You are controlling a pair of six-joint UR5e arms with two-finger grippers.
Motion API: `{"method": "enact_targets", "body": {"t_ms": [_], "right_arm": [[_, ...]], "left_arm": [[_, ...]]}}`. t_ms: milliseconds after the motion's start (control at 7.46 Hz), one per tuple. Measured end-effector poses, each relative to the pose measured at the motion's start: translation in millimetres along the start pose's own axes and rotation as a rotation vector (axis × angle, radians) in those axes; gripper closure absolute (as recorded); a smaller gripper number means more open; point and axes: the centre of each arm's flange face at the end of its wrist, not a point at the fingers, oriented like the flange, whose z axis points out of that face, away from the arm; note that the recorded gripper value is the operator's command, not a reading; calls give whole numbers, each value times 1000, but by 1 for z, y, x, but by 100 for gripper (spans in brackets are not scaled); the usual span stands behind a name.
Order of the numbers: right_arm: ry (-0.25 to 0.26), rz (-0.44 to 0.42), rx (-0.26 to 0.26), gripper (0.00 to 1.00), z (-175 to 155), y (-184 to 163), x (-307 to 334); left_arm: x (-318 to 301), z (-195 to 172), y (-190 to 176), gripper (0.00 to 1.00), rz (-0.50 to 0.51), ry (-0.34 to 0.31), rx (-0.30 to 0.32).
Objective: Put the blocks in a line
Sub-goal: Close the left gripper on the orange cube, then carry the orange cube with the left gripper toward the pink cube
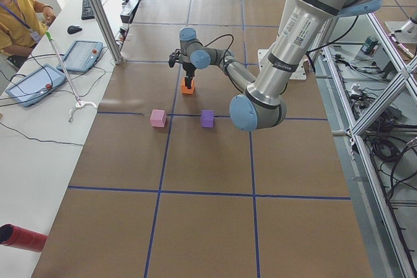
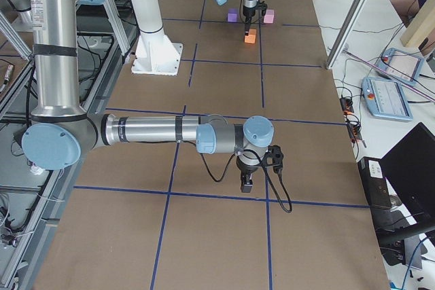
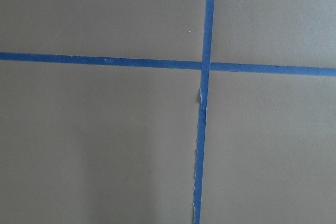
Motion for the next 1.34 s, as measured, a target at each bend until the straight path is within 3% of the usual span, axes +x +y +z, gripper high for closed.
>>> {"method": "enact_targets", "body": {"t_ms": [804,1072,1340], "right_arm": [[0,0,0,0,0,0,0],[0,0,0,0,0,0,0],[0,0,0,0,0,0,0]], "left_arm": [[-4,26,-15,5,-3,-2,-1],[-5,33,-19,25,-1,3,5],[0,32,-22,56,1,12,11]]}}
